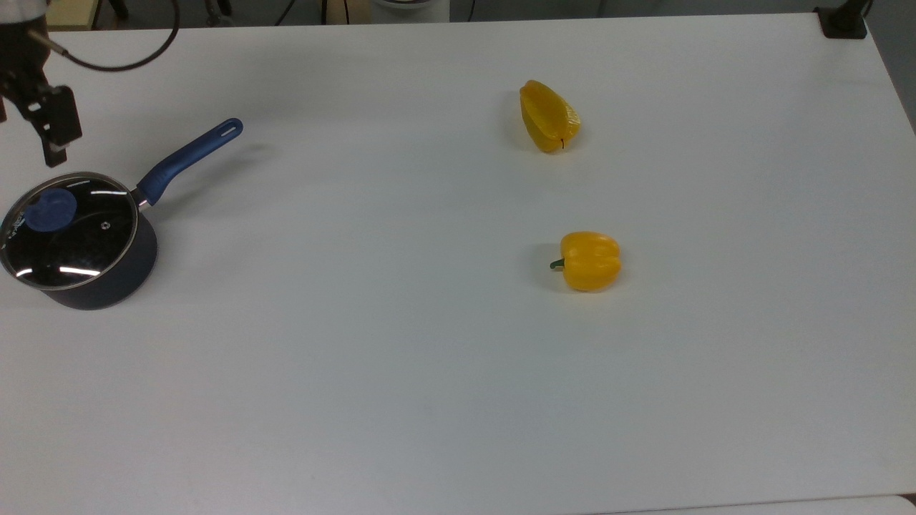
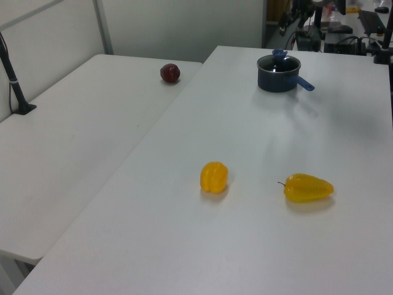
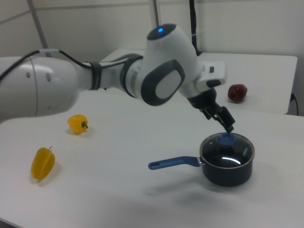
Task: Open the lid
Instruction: 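Lower the gripper and grasp the blue knob of the lid, then lift the lid off the saucepan and carry it toward the peppers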
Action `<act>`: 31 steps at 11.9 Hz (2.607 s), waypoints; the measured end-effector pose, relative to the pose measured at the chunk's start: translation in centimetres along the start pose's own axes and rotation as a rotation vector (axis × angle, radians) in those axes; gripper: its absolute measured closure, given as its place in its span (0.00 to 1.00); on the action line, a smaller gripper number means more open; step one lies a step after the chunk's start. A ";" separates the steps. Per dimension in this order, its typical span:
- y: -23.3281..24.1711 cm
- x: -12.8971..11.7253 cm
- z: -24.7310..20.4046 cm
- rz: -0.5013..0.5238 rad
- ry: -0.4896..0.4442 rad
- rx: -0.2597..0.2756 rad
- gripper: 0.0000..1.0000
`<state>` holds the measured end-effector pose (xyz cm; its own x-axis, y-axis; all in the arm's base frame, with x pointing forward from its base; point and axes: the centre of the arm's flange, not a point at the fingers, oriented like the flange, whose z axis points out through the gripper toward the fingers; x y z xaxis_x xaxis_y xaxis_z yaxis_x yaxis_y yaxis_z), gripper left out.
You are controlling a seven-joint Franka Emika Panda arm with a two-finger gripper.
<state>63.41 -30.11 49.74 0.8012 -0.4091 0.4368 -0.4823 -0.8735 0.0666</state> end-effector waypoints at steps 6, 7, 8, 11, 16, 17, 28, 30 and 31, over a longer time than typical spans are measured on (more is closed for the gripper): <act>-1.3 -0.7 6.0 -0.011 0.018 0.014 0.00; -1.6 -0.8 6.3 -0.012 0.016 0.017 0.00; -1.8 -0.9 6.5 -0.012 0.017 0.019 0.00; -1.7 -1.0 7.7 -0.009 0.038 0.021 0.00; -1.7 -1.2 8.5 -0.008 0.043 0.022 0.04; -1.8 -1.3 8.6 -0.008 0.040 0.022 0.12; -1.6 -1.3 8.7 0.002 0.038 0.021 0.39; -1.6 -1.0 7.8 0.003 0.052 0.022 0.39; -1.7 -0.8 7.1 0.002 0.061 0.023 0.39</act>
<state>66.12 -30.24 42.89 0.7766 -0.3948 0.4909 -0.4751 -0.8788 0.0448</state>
